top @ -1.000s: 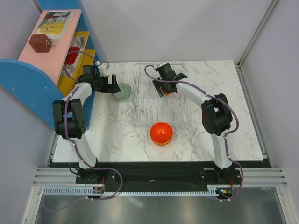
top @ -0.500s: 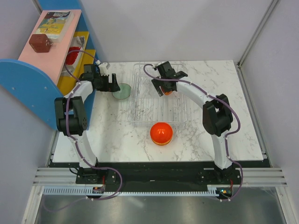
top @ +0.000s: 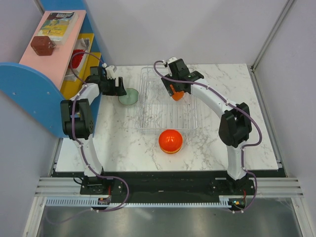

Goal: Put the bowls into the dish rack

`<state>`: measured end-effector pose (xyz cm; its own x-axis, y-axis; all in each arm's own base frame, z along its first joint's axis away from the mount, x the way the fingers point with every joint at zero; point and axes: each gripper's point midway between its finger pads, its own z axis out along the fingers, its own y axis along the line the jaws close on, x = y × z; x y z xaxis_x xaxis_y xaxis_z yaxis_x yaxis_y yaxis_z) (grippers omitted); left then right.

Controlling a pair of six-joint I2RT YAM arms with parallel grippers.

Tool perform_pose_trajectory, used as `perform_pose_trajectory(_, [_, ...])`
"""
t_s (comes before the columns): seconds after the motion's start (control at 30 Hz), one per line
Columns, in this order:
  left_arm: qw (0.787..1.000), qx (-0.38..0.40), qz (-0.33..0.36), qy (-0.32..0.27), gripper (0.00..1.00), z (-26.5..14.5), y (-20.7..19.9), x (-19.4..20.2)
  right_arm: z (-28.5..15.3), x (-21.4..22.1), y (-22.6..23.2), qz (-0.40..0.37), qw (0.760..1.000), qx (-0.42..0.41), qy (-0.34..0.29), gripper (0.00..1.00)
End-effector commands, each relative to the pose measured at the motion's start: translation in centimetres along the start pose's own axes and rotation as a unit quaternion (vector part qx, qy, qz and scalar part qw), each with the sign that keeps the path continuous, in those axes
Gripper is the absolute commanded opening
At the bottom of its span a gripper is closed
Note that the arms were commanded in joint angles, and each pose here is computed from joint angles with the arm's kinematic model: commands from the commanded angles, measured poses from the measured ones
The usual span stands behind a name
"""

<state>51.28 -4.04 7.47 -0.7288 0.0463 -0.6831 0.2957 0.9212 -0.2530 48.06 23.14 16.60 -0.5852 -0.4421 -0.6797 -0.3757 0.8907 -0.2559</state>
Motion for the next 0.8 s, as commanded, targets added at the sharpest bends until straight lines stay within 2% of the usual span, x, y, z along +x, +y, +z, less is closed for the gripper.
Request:
perform_pose_trajectory(0.0, [1.0,-0.012,0.006,-0.004,0.91,0.4,0.4,-1.0,-3.9,-3.9,-1.1,0.011,0.998,-0.002,-0.056,0.96])
perform_pose_trajectory(0.17, [1.0,-0.008,0.005,0.008,0.81,0.9,0.4,-0.2,-5.1,-4.4,-1.1,0.018,0.997,-0.011,-0.068,0.96])
perform_pose_trajectory(0.2, [1.0,-0.007,0.005,0.01,0.72,1.0,0.4,-0.1,-5.3,-4.5,-1.1,0.019,0.997,-0.013,-0.07,0.96])
perform_pose_trajectory(0.27, [1.0,-0.004,0.005,0.017,0.61,1.3,0.2,0.3,-5.7,-4.8,-1.0,0.021,0.997,-0.017,-0.074,0.96])
perform_pose_trajectory(0.3, [1.0,-0.001,0.007,0.018,0.51,1.4,0.0,0.4,-5.8,-5.0,-1.1,0.024,0.997,-0.018,-0.077,0.96])
perform_pose_trajectory(0.57, [1.0,0.006,0.012,0.027,0.22,1.7,-0.7,0.7,-5.9,-4.6,-0.8,0.025,0.997,-0.023,-0.072,0.96])
perform_pose_trajectory(0.63, [0.999,0.007,0.01,0.03,0.02,1.8,-0.8,0.8,-5.9,-4.6,-0.7,0.027,0.997,-0.025,-0.073,0.96])
perform_pose_trajectory(0.77, [0.999,0.003,0.009,0.032,0.02,1.3,-0.9,0.7,-6.0,-4.5,-0.1,0.033,0.996,-0.044,-0.072,0.96])
